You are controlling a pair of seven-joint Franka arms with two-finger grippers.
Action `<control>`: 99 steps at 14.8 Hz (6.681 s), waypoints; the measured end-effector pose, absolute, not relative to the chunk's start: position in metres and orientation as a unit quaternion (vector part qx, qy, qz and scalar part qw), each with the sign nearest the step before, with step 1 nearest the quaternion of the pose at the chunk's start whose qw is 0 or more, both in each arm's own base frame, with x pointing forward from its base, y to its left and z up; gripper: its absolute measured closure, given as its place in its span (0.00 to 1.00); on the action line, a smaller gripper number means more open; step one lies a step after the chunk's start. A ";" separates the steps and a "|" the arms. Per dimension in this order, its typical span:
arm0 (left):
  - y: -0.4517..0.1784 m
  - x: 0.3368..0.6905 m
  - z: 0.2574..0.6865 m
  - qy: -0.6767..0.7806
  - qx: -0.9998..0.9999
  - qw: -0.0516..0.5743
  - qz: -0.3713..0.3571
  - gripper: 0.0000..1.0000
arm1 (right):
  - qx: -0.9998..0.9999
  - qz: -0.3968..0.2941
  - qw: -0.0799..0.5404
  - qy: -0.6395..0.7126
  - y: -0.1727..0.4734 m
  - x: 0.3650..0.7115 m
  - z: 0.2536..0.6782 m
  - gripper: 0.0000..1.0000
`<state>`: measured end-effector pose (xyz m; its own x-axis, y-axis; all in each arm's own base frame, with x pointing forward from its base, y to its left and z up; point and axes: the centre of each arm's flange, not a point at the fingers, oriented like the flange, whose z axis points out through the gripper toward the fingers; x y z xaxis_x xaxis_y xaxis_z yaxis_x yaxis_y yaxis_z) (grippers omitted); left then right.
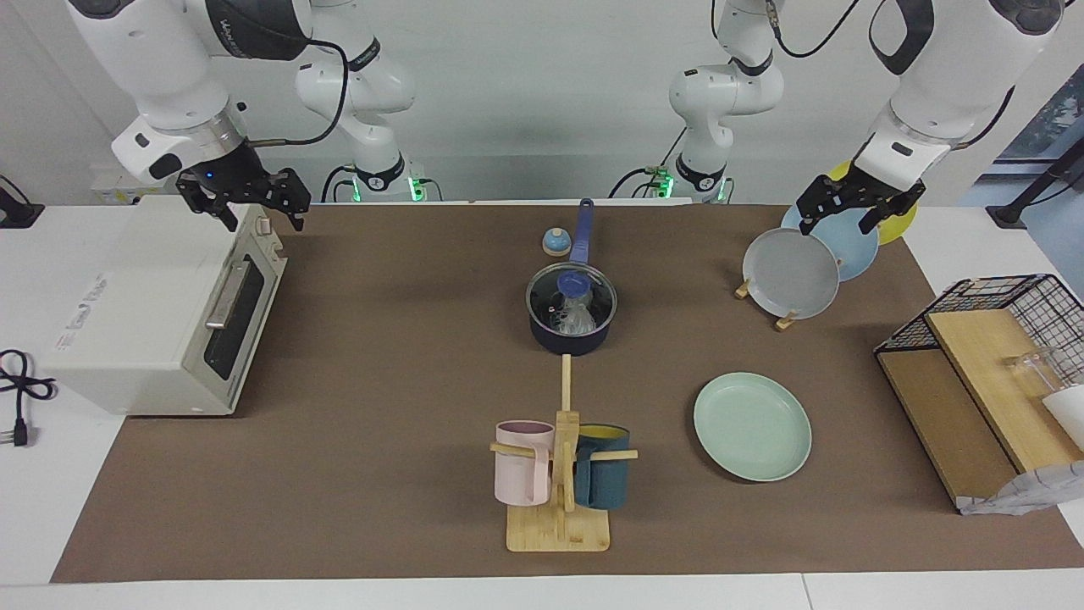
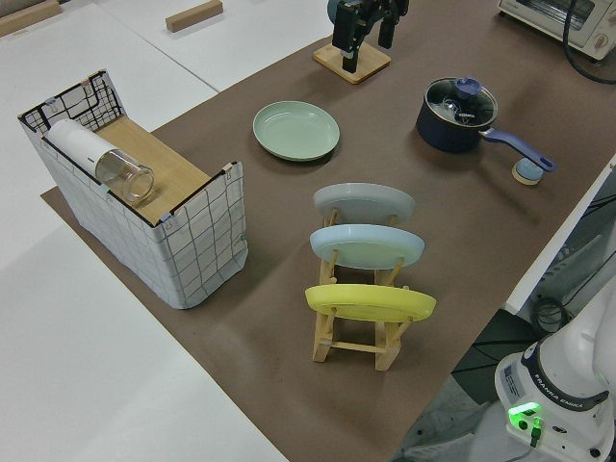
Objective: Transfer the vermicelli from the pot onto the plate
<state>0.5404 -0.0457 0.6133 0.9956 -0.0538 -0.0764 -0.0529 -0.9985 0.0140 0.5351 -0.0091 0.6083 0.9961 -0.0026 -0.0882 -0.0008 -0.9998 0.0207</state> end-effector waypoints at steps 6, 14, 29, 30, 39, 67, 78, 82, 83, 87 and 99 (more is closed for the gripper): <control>-0.046 0.540 0.613 -0.027 0.999 0.006 -0.038 0.00 | 0.999 -0.043 0.011 0.003 -0.005 0.535 0.608 0.00; -0.046 0.540 0.613 -0.027 0.999 0.006 -0.038 0.00 | 0.999 -0.002 -0.025 -0.044 0.173 0.532 0.601 0.00; -0.046 0.540 0.613 -0.027 0.999 0.006 -0.038 0.00 | 0.996 0.017 -0.015 -0.086 0.449 0.485 0.435 0.00; -0.046 0.540 0.613 -0.027 0.999 0.006 -0.038 0.00 | 0.996 0.018 -0.016 -0.084 0.449 0.483 0.429 0.00; -0.046 0.540 0.613 -0.027 0.999 0.006 -0.038 0.00 | 0.997 0.023 -0.014 -0.071 0.443 0.469 0.413 0.21; -0.190 0.518 0.587 -0.047 0.999 0.013 -0.021 0.00 | 0.997 -0.005 0.025 0.076 0.191 0.600 0.439 0.34; -0.384 0.449 0.391 -0.008 0.998 0.059 -0.027 0.00 | 0.992 0.039 0.021 0.114 0.070 0.578 0.356 0.34; -0.390 0.451 0.363 -0.006 0.998 0.057 -0.036 0.00 | 0.992 0.032 0.021 0.116 0.071 0.570 0.342 0.34; -0.391 0.452 0.356 -0.005 0.998 0.056 -0.038 0.00 | 0.993 0.029 0.021 0.116 0.070 0.568 0.339 0.34; -0.397 0.454 0.322 -0.005 0.998 0.052 -0.044 0.00 | 0.994 0.019 0.021 0.108 0.060 0.563 0.331 0.20; -0.398 0.464 0.342 -0.013 0.998 0.046 -0.051 0.76 | 0.996 -0.051 0.041 0.061 0.036 0.576 0.535 0.00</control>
